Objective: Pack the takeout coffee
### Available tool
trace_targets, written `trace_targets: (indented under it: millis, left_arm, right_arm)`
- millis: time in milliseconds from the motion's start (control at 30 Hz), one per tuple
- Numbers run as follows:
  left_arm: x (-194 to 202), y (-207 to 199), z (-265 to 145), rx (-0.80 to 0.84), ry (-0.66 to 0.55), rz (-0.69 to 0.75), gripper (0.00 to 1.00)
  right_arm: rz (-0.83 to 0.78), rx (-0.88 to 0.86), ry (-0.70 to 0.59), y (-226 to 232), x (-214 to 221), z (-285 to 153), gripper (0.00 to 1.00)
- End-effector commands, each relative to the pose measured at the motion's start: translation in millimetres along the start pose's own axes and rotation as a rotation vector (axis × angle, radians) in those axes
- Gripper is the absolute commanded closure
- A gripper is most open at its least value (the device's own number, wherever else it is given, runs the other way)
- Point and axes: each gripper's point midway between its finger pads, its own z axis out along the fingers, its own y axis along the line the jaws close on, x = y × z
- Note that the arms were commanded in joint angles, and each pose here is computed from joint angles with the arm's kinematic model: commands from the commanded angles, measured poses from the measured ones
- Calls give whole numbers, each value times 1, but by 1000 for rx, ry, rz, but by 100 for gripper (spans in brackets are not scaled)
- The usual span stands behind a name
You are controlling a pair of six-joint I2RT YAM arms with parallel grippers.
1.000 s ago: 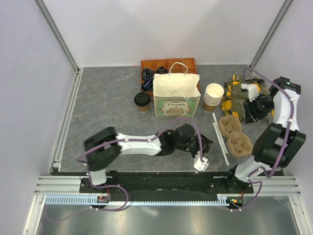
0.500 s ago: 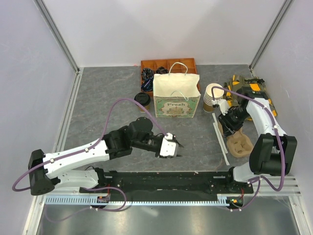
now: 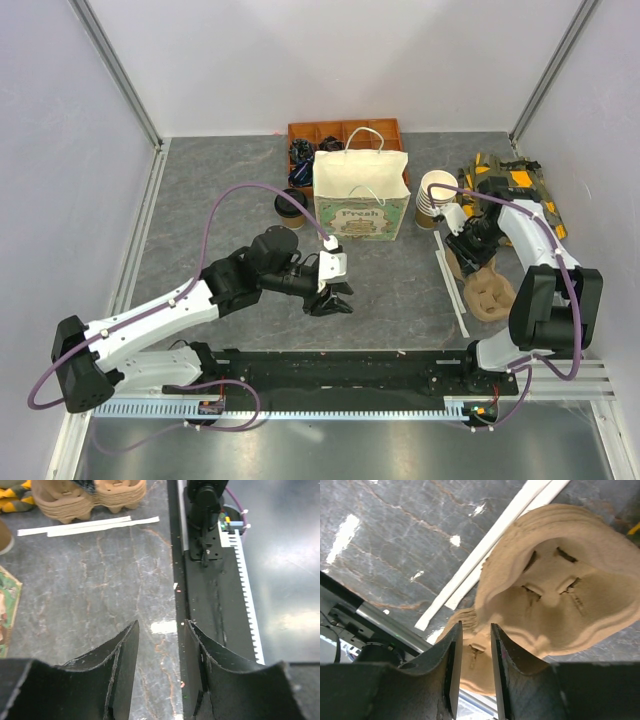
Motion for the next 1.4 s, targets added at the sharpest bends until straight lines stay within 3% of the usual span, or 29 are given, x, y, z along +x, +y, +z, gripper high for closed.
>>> trace_targets:
  millis: [0,567,700,833,1000,1133,1233,1367]
  left_arm:
    - [-13,-8,0,45,-30,-28,51]
    - [-13,-2,5,40,-23,-16,50]
    - [-15,1,4,33,-24,-4,50]
    - [-15,3,5,31,-23,-1,50]
    - [-16,5,4,27,-24,-5,50]
    - [-15,4,4,31,-22,-8,50]
    - [-15,5,4,31,-23,-7,49]
    - [-15,6,4,28,-22,-8,49]
  right_arm:
    - [-32,48,-8,-15,-10,-5,65]
    - [-43,10,21,-15,-6,7,69]
    - [-45,17,19,-16,-6,6,81]
    - [-49,20,17,-16,-7,3,85]
    - [-46,7,23,-14,-4,6,74]
    - [-46,10,27,-14,-3,8,72]
    - [-47,13,23,-14,-4,8,78]
    - [-46,14,32,-15,-3,9,73]
